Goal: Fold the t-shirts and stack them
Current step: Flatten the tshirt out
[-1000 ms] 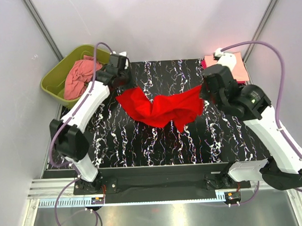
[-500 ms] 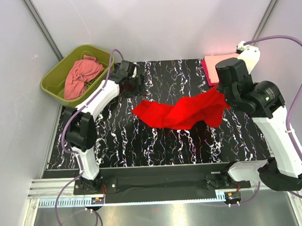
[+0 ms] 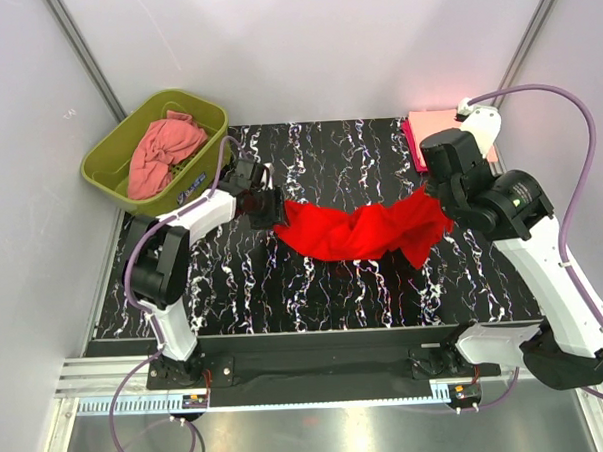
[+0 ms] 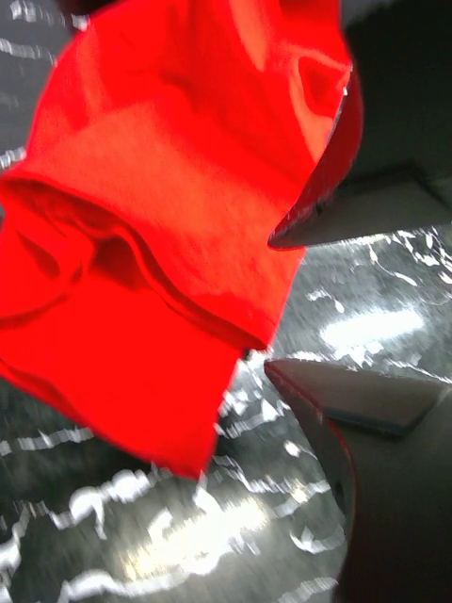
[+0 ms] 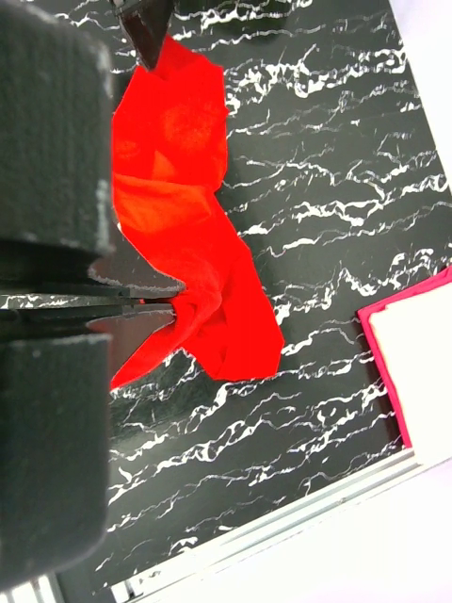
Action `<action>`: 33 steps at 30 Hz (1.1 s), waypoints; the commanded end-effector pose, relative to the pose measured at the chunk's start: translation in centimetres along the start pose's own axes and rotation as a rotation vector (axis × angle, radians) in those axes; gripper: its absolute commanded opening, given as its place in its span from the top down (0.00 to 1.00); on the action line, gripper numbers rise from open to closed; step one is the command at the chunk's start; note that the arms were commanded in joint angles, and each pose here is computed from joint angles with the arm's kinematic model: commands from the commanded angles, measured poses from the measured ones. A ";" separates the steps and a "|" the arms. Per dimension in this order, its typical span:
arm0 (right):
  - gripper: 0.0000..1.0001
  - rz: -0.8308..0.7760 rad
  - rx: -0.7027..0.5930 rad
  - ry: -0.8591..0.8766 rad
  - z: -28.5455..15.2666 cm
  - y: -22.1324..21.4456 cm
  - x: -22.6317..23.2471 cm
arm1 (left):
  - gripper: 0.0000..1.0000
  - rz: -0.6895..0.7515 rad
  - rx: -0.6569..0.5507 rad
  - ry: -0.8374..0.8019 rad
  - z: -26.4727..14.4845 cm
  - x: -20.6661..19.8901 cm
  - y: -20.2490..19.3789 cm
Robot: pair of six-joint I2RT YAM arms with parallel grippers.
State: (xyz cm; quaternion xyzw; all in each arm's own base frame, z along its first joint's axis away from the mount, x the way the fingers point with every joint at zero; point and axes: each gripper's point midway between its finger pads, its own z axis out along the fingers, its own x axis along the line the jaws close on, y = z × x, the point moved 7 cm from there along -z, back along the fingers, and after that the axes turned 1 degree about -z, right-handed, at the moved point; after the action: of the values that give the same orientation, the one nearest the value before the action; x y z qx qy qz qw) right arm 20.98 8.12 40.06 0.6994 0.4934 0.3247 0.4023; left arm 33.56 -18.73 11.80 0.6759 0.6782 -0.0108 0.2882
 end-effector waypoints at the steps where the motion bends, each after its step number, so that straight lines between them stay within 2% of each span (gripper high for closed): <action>1: 1.00 0.043 -0.046 0.036 -0.4 0.9 0.0 | 0.48 -0.006 -0.078 -0.144 0.6 -1.4 0.7; 8: 1.00 0.032 -0.049 0.042 -0.3 0.6 0.0 | 0.50 -0.033 -0.044 -0.095 2.0 -0.2 -0.9; 17: 1.00 0.032 -0.044 0.050 -0.1 0.4 0.2 | 0.51 -0.030 -0.012 -0.051 2.9 -0.6 -1.6; 23: 1.00 0.034 -0.046 0.048 -0.3 0.4 -0.1 | 0.38 -0.019 -0.057 0.048 1.8 -0.2 -1.7; 33: 1.00 0.035 -0.033 0.067 -0.2 0.3 0.2 | 0.31 0.025 -0.124 0.120 -0.2 -0.6 -2.0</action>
State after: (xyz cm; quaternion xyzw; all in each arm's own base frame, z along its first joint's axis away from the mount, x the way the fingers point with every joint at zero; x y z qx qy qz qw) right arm 20.95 8.38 39.86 0.6901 0.4992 0.3454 0.3940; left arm 31.56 -19.57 9.65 0.6666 0.6949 0.0380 0.2671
